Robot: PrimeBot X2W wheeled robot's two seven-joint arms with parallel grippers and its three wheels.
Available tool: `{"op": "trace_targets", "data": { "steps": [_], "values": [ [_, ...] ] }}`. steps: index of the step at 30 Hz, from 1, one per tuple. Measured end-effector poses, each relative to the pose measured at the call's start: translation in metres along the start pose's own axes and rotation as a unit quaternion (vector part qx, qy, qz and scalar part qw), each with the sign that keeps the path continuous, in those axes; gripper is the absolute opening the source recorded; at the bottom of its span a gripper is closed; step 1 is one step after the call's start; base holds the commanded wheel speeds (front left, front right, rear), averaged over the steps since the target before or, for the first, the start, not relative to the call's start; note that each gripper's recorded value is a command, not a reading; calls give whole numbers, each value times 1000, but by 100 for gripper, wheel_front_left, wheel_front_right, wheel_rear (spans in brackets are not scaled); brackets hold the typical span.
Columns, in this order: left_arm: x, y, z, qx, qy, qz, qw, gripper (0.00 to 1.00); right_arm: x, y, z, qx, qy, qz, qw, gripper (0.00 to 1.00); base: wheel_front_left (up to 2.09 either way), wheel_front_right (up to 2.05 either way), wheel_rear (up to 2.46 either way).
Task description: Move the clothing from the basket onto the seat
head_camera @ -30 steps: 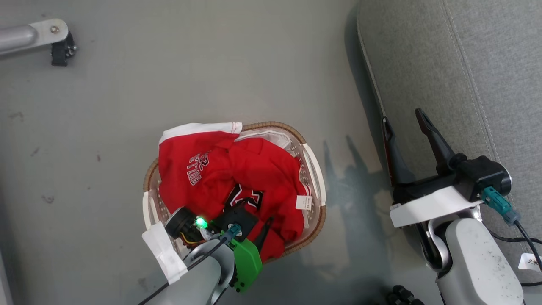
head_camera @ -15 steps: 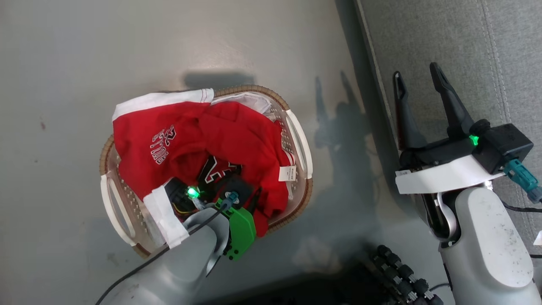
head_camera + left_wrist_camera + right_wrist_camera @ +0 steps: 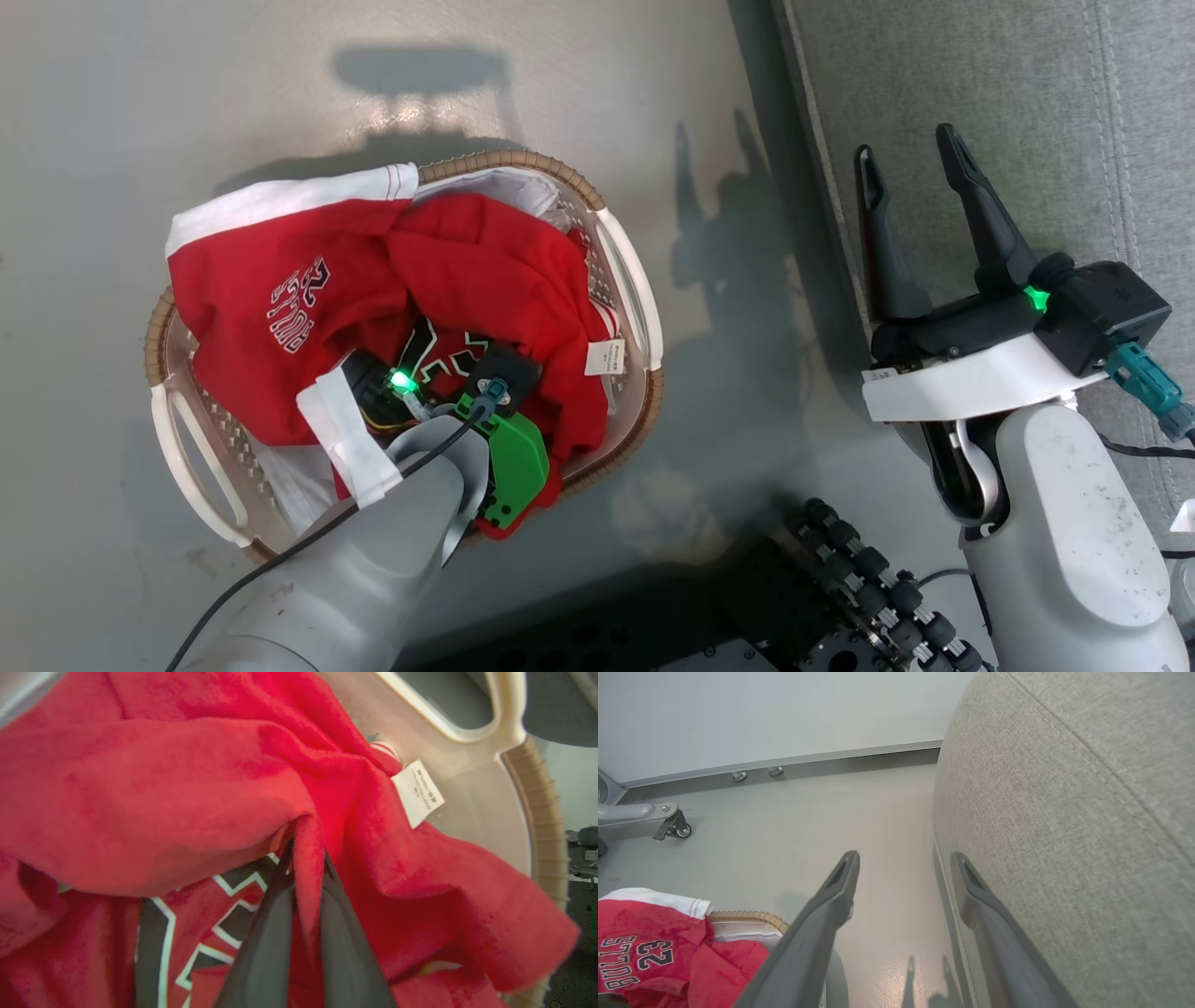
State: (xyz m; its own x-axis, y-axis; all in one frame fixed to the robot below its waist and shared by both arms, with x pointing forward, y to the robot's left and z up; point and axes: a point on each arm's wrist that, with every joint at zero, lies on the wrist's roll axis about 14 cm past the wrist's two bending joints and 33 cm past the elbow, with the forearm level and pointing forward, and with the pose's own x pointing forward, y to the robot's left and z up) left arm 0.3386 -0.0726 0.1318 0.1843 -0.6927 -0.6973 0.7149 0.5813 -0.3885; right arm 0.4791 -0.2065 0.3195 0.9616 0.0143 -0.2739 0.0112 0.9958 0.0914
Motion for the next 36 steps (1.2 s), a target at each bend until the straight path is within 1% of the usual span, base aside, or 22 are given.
{"op": "trace_targets", "data": {
  "steps": [7,12,16,22,25,29,33,36],
  "values": [
    [-8,-6,14,19,-18,-4,1000,0,-5,3,8,3,-4,3,1000,100,0,0,0],
    [-24,-14,17,35,-20,-1,999,0,-11,8,24,2,-18,9,1000,100,0,0,0],
    [-37,-19,41,45,-52,9,998,0,-20,18,39,2,-33,20,999,100,0,0,0],
    [-66,-28,69,76,-101,26,992,0,-38,24,63,4,-55,25,998,100,0,0,0],
    [-83,-39,82,95,-126,28,987,0,-50,28,71,3,-63,28,998,100,0,0,0],
    [-107,-45,104,116,-164,41,979,0,-68,32,79,2,-70,31,997,100,0,0,0],
    [-136,-48,131,150,-209,63,964,0,-87,36,89,1,-82,33,996,100,0,0,0],
    [-162,-51,154,183,-244,78,949,0,-102,39,94,0,-89,35,995,100,0,0,0]
  ]
}}
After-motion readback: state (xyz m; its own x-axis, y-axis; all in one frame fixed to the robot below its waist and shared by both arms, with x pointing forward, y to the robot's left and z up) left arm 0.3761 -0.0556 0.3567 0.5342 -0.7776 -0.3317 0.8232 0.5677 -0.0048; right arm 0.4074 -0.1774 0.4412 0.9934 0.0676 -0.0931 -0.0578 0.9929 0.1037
